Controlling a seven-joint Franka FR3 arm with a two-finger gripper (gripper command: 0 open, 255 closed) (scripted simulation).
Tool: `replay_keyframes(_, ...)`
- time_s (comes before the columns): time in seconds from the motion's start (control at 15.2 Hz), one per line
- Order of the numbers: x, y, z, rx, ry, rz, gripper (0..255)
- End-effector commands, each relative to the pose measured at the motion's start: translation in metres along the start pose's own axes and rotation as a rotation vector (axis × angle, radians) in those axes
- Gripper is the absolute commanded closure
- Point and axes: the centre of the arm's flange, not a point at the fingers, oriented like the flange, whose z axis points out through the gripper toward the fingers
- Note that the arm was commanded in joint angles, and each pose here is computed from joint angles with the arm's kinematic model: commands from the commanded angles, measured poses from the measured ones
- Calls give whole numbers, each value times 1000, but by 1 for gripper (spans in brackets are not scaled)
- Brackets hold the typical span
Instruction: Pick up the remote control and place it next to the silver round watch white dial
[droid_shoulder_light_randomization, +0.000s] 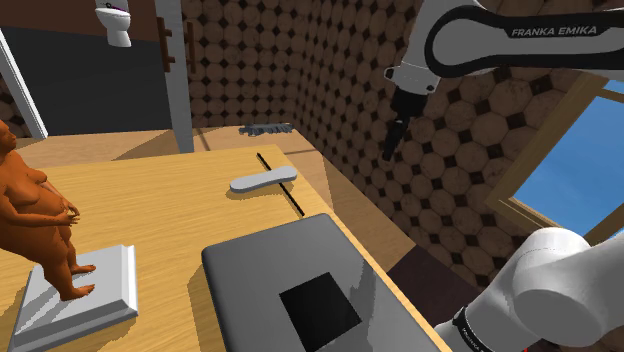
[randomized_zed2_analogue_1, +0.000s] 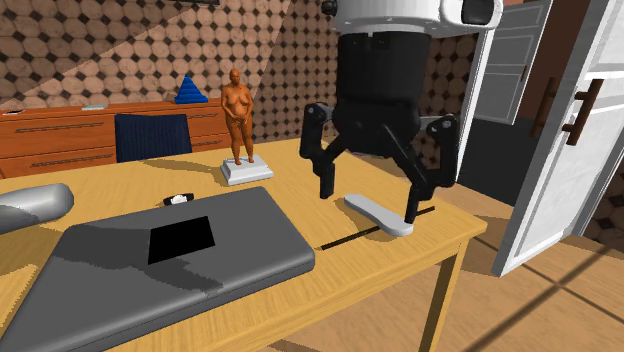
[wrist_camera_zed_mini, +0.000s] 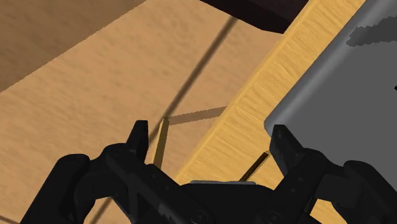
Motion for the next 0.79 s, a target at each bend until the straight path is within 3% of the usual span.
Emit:
replay_keyframes(0.0, 22, 5, 13, 5, 14, -67, 0)
replay_keyframes(0.73, 141, 13, 80, 40, 81, -421, 0)
